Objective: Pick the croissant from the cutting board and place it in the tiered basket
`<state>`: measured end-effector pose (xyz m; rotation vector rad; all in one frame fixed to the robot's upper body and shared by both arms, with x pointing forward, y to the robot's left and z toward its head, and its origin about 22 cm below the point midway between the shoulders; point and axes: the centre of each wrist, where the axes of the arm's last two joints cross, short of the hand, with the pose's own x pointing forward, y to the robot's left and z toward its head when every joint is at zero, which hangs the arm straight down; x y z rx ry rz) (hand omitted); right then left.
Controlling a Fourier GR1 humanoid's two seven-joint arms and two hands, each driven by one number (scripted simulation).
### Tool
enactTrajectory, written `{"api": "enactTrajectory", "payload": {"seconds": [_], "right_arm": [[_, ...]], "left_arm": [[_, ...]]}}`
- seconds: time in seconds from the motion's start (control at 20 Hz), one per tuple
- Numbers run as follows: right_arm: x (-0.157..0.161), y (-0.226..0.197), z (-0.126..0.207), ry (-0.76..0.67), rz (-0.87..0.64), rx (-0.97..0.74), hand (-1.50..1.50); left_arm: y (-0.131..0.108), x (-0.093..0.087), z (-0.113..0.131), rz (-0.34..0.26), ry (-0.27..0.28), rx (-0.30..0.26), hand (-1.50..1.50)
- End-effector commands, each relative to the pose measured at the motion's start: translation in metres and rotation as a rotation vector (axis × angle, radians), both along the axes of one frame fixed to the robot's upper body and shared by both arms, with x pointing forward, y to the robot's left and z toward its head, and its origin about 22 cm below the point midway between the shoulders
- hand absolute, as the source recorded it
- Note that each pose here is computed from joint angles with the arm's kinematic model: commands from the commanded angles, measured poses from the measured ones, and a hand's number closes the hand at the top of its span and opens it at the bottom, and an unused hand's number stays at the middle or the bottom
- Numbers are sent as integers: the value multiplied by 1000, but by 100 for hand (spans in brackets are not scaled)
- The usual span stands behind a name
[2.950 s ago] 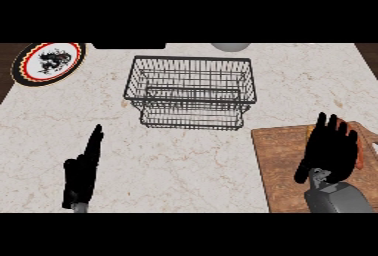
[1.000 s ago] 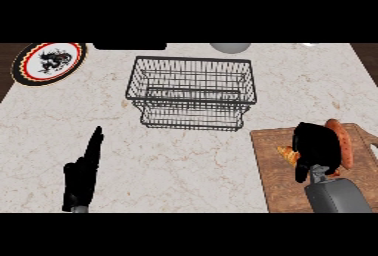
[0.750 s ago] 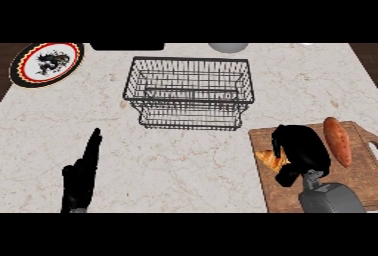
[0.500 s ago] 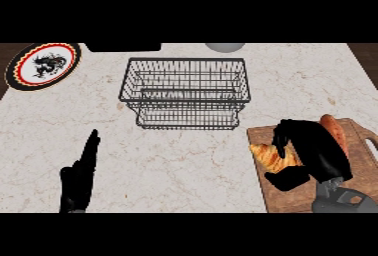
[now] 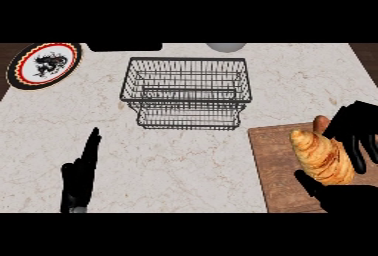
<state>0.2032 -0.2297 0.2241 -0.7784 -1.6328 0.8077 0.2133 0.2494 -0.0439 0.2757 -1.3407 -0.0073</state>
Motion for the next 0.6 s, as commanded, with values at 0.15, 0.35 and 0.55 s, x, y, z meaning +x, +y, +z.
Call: {"api": "enactTrajectory", "payload": {"seconds": [0.15, 0.35, 0.55], "right_arm": [[-18, 2, 61, -75, -3, -24, 150], [15, 10, 97, -65, -33, 32, 150], [36, 44, 111, -58, -62, 35, 150]], "left_arm": [[-9, 6, -4, -21, 58, -8, 0], [-14, 3, -12, -14, 51, 3, 0], [-4, -4, -5, -27, 51, -16, 0]]}}
